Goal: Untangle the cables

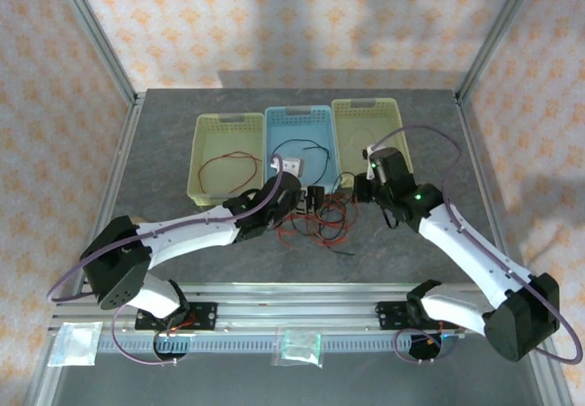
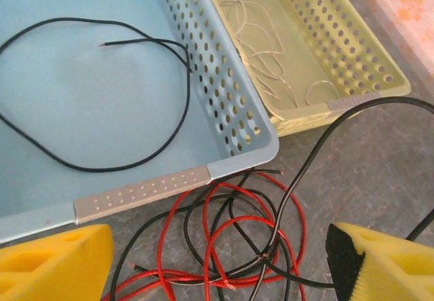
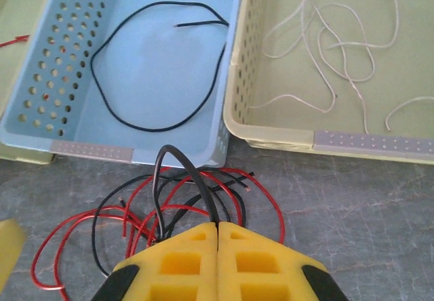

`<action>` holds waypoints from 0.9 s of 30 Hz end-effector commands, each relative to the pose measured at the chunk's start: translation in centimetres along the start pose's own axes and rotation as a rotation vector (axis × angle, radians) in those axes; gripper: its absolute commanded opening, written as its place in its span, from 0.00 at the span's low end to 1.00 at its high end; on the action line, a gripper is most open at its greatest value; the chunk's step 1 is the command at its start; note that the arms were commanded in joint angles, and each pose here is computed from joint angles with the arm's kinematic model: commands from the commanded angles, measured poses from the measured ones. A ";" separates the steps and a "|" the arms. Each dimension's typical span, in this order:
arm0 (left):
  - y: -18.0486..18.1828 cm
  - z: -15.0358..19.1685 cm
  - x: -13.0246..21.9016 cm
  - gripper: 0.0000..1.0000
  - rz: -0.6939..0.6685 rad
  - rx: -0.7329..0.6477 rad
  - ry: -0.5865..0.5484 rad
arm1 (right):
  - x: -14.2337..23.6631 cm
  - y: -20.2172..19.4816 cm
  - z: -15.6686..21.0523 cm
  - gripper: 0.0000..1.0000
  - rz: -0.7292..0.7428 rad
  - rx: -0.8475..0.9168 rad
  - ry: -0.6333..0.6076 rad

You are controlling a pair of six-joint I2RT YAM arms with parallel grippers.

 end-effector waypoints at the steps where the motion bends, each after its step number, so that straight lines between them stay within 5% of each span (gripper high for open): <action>1: -1.3 -1.0 -0.6 0.82 0.212 -0.104 -0.005 | 1.1 0.7 -0.6 0.00 -0.070 0.047 -0.029; 22: -2.7 -2.8 -5.8 0.60 0.233 -0.171 0.028 | 0.9 1.0 -0.5 0.00 -0.108 0.047 -0.014; 25: -3.0 -2.8 -6.4 0.53 0.252 -0.170 0.034 | 0.9 0.9 -0.5 0.00 -0.099 0.042 -0.020; 27: -3.1 -2.8 -6.7 0.40 0.251 -0.169 0.032 | 0.9 0.9 -0.5 0.00 -0.093 0.039 -0.021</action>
Point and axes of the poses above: each hand's point on the last joint's axis, 136 mm out from that joint toward the fingers, its own x axis back along the fingers, its own y axis along the line the jaws close on, z = x × y, the point moved 10 cm from there along x, back along the fingers, and after that the axes turned 9 degrees about -x, right-handed, at the moved point
